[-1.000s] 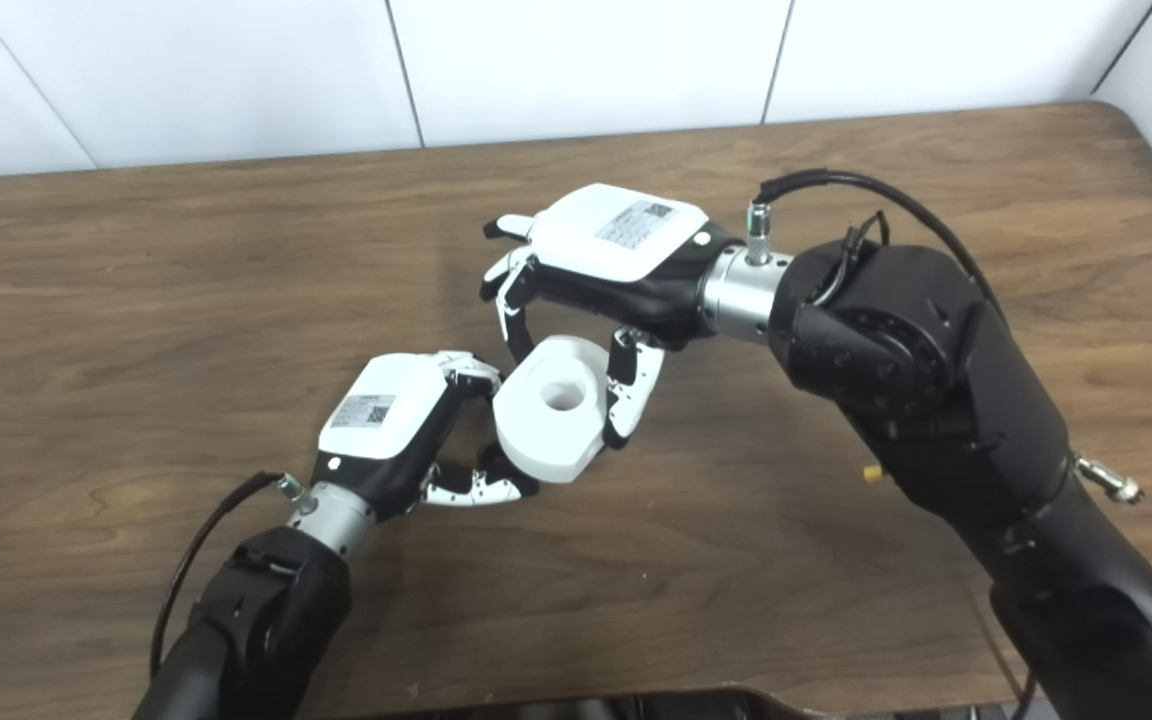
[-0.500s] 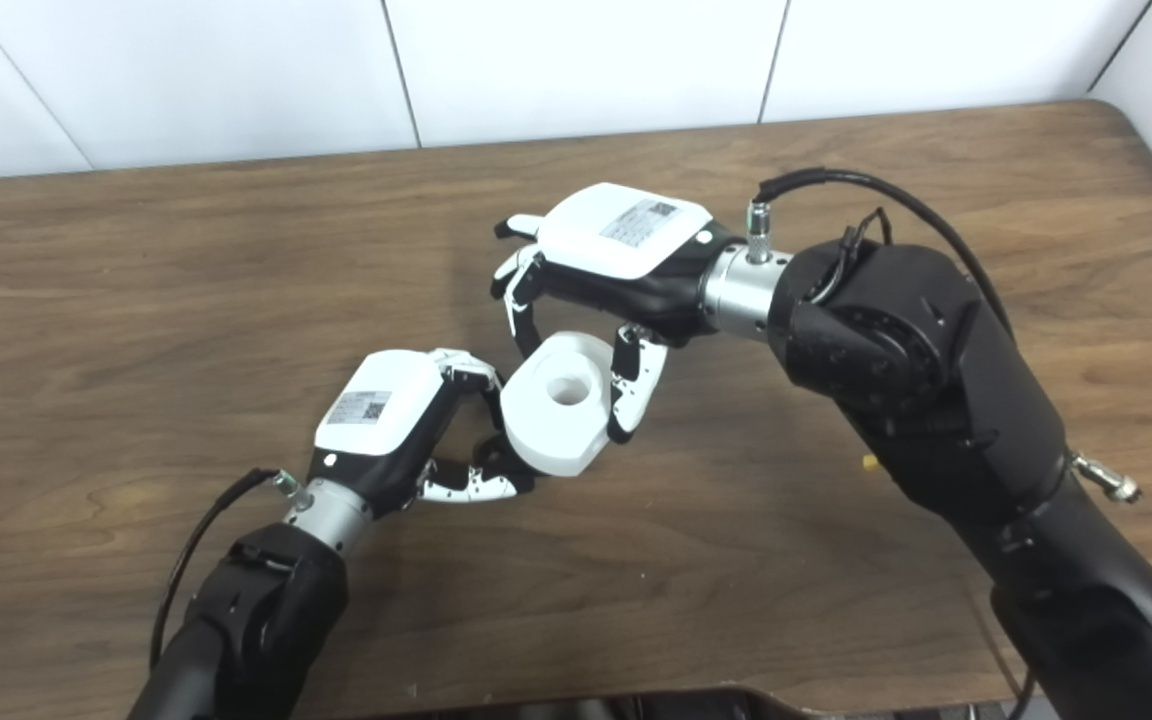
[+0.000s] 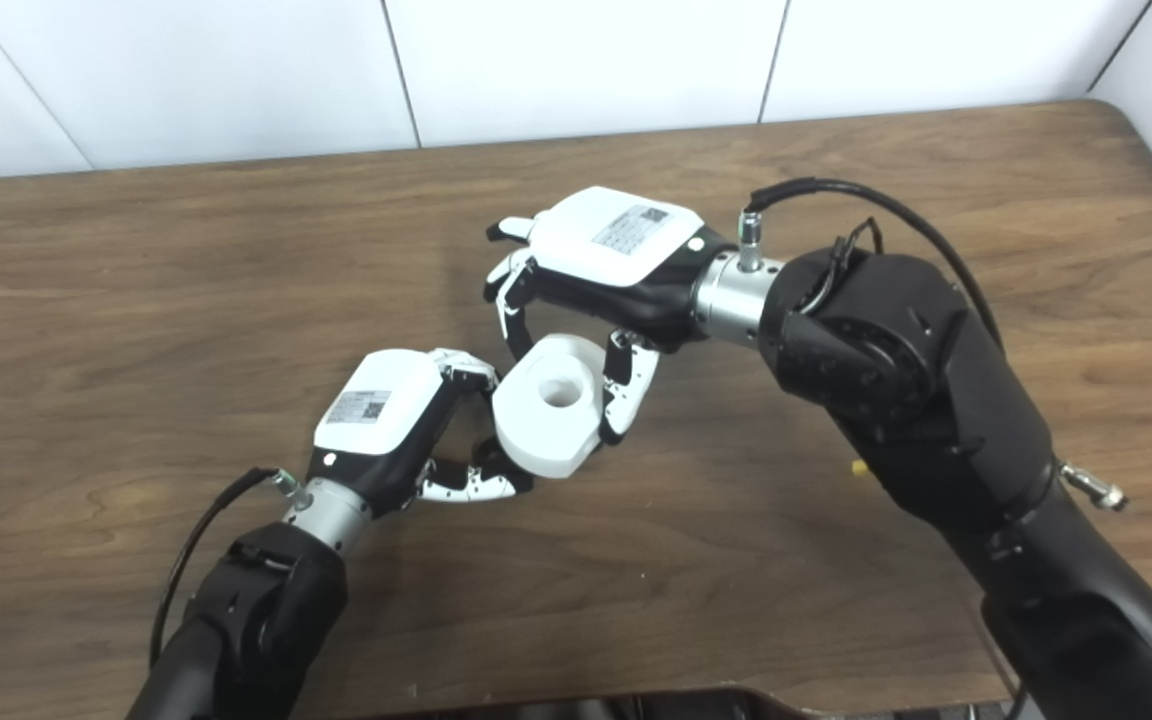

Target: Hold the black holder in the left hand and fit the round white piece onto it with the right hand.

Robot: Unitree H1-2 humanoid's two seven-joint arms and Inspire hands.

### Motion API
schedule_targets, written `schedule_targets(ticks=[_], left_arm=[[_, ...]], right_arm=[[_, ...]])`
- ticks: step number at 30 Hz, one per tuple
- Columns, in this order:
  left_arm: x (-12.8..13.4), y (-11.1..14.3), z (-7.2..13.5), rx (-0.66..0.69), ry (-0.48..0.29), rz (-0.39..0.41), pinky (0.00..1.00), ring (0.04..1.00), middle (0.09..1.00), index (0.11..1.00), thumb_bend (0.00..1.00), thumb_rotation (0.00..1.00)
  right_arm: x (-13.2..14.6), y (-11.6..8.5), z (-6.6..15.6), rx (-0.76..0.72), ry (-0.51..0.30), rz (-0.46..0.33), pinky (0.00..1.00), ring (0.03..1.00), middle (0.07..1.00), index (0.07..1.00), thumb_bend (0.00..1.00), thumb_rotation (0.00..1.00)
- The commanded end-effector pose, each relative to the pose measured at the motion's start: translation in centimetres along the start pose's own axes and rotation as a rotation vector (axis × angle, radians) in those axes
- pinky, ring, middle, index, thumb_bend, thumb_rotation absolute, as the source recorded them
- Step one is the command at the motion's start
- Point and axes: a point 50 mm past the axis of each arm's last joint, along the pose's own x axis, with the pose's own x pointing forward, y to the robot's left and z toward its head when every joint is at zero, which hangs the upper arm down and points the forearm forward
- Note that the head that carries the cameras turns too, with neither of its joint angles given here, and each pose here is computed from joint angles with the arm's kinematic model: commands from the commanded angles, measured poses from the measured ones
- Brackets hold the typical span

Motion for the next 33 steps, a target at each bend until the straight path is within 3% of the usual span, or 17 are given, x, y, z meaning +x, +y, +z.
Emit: schedule_targets(ticks=[1,33], left_arm=[[-1.36,-2.53,-1.61,-0.019,0.090,-0.170,0.75,0.800,0.722,0.487,0.52,0.05],[-1.18,-2.49,-1.17,-0.031,0.081,-0.163,0.75,0.792,0.718,0.486,0.52,0.05]], right_arm=[[0.01,-1.03,0.19,-0.041,-0.016,-0.065,0.94,0.987,0.826,0.484,0.52,0.13],[0.76,-0.51,1.03,-0.030,-0.034,-0.041,0.97,0.977,0.829,0.483,0.52,0.13]])
